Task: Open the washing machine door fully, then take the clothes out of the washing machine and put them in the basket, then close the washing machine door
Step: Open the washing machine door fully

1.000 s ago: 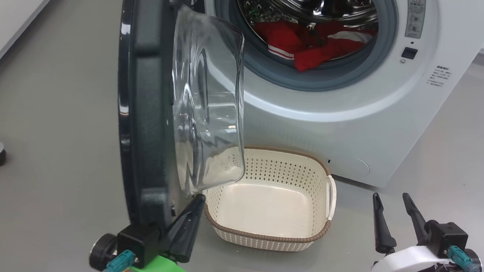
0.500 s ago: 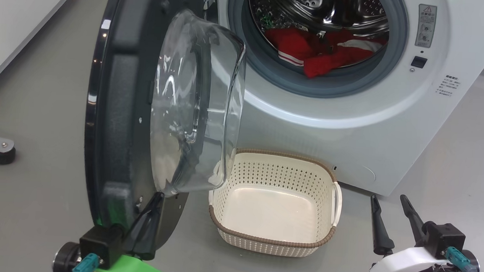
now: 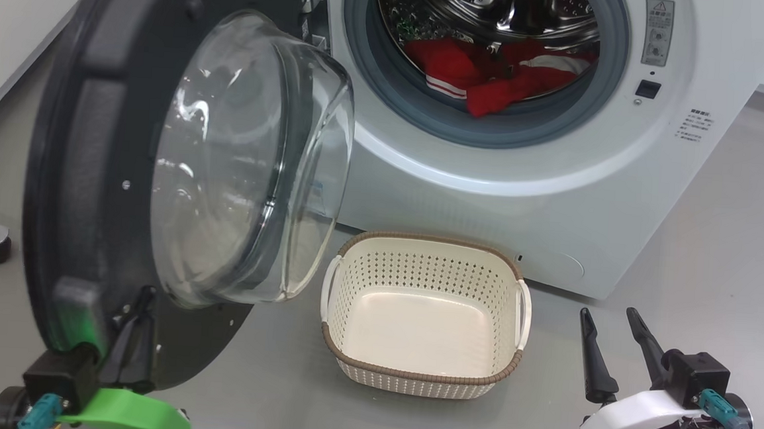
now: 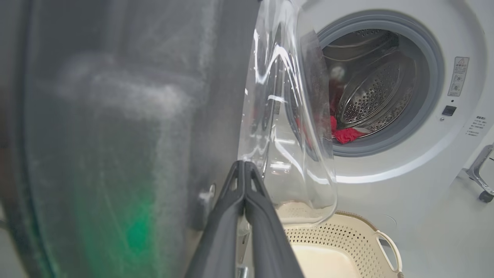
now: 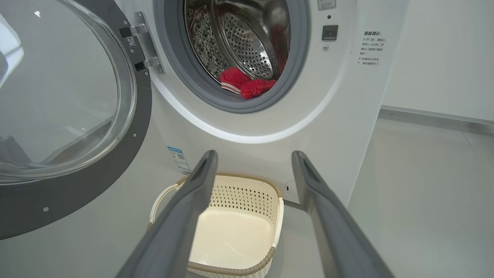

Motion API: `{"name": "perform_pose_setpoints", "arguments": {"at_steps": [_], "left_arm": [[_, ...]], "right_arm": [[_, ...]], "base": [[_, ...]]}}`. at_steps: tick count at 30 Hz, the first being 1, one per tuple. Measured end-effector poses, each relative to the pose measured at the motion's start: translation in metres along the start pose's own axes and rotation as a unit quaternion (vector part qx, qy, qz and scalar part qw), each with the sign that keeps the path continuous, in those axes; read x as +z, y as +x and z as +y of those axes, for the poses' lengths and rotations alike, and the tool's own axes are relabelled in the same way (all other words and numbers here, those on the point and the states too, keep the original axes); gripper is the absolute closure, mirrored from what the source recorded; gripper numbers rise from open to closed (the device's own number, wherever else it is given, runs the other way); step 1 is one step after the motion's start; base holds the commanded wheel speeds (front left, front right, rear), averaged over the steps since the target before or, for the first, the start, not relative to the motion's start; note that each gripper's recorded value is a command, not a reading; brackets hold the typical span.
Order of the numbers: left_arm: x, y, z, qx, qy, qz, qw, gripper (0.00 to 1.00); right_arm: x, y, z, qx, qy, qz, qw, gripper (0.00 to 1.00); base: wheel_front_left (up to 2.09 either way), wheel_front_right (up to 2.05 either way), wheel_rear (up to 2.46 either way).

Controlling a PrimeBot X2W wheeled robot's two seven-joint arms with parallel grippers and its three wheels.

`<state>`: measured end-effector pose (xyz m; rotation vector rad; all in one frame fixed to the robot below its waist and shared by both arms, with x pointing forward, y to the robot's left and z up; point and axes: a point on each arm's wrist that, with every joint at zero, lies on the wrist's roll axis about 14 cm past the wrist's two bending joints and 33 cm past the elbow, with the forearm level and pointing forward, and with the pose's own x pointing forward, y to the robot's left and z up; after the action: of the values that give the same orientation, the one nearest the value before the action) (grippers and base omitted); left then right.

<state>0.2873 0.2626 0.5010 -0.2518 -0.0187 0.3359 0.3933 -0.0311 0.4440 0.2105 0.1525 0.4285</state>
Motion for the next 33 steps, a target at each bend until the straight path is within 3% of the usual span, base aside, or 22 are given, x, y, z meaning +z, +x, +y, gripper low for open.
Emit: {"name": "perform_pose_setpoints", "arguments": {"at_steps": [33], "left_arm": [[0.003, 0.052, 0.083, 0.114, 0.033, -0.008, 0.993, 1.0]], "right_arm": [[-0.012, 0.012, -0.038, -0.047, 0.013, 0.01, 0.999, 0.0]], "base": [[0.0, 0.0, 0.0]]}}
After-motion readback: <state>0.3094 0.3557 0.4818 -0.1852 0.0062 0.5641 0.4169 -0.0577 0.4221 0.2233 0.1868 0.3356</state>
